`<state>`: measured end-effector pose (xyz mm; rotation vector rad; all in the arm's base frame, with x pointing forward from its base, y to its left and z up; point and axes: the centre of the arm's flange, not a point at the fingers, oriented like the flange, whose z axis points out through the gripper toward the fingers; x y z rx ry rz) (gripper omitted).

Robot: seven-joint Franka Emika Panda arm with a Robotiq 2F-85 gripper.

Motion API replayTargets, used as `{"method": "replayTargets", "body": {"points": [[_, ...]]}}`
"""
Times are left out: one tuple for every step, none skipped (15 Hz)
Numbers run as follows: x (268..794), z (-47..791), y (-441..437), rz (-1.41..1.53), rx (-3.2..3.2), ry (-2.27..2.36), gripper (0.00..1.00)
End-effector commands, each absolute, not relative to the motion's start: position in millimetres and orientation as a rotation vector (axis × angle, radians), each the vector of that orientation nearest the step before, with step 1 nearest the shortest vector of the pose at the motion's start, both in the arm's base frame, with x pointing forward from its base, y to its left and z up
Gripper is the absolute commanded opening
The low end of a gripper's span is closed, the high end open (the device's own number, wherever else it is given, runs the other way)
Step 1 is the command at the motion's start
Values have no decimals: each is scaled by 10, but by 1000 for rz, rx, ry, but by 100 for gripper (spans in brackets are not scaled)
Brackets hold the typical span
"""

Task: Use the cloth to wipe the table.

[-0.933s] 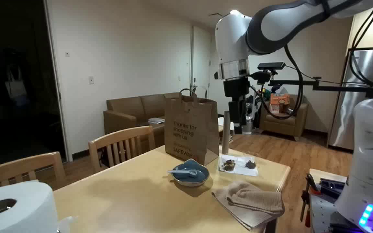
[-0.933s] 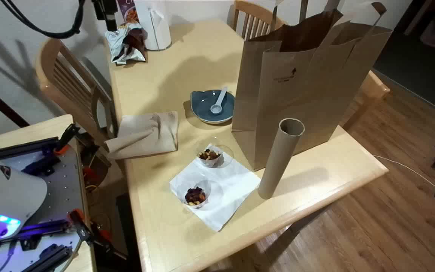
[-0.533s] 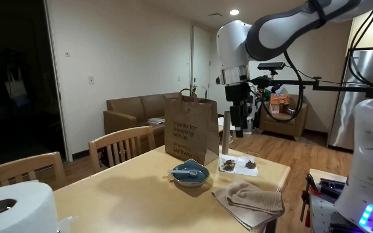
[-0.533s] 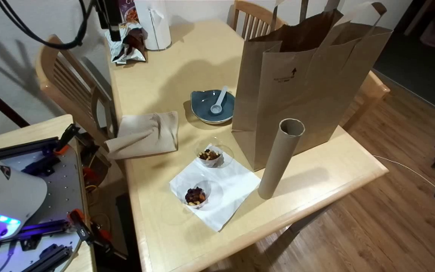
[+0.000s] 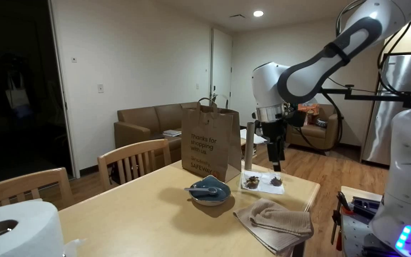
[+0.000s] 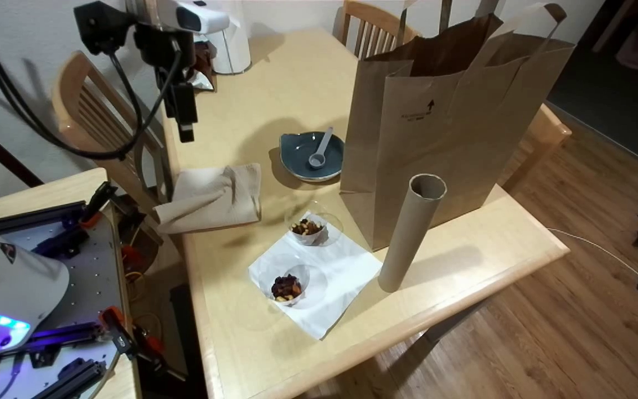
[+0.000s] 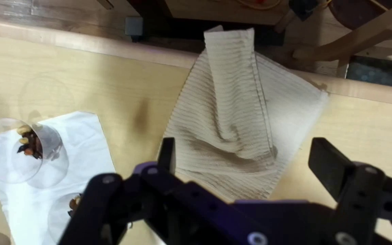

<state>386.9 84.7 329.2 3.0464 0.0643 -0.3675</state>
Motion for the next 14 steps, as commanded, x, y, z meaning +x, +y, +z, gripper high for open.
{"method": "replayTargets", "body": {"points": [[3863, 3265, 803, -378, 3044, 52, 100], [3866, 3263, 789, -379, 3044, 47, 100], [3840, 3254, 809, -310, 3059, 108, 100], [3826, 3143, 796, -174, 3025, 169, 100], [3841, 3069, 775, -136, 2999, 220, 100], [3842, 2938, 741, -74, 2996, 287, 100], [3826, 2833, 714, -1, 2982, 335, 100], [3845, 2783, 707, 32, 2989, 393, 100], [3814, 2760, 700, 55, 2991, 430, 100], [3795, 2705, 696, 59, 3003, 474, 100], [3770, 2664, 689, 60, 3014, 501, 100], [3764, 2629, 676, 76, 3010, 532, 100], [3762, 2603, 665, 87, 3010, 555, 100], [3761, 2594, 652, 75, 3006, 551, 100]]}}
